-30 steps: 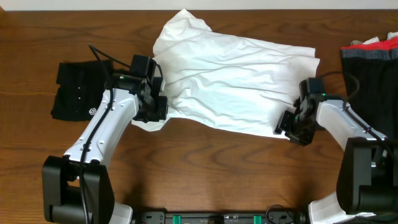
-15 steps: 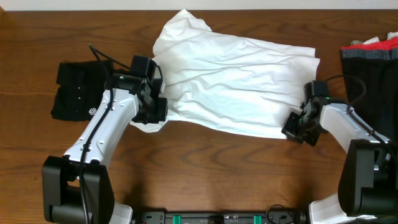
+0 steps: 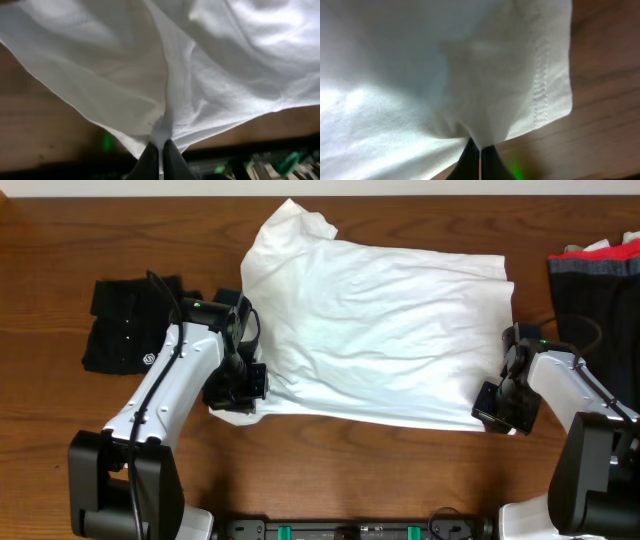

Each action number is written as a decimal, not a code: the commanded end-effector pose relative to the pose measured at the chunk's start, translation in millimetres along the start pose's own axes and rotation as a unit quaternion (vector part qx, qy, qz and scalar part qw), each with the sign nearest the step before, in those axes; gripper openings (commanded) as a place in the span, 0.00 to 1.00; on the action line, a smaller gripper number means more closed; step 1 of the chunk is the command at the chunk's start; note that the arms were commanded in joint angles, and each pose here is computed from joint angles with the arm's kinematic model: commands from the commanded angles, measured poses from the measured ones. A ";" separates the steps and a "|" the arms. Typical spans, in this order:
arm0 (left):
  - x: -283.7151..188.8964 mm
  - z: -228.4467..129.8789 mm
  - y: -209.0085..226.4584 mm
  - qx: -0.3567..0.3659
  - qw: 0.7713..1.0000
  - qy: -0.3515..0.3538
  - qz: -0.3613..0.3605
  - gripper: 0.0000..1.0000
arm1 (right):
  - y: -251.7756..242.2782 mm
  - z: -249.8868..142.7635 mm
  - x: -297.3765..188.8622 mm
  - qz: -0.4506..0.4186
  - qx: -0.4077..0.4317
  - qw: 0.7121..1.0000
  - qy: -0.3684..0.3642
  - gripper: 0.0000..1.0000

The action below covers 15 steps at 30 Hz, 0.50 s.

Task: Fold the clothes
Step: 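Pull the shirt's left and right edges outward with both grippers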

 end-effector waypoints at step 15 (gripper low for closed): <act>-0.5 -23.1 12.2 -0.010 0.996 0.030 0.082 0.29 | -38.1 5.5 -5.3 -0.108 0.036 0.993 -0.026 0.16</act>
Point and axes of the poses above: each gripper's point midway between its finger pads, its own x axis out along the fingers, its own y axis along the line the jaws close on, z = x × y, the point moved 4 cm from there along -x, back along the fingers, and after that the axes turned 15 degrees about -x, right-handed, at the moved point
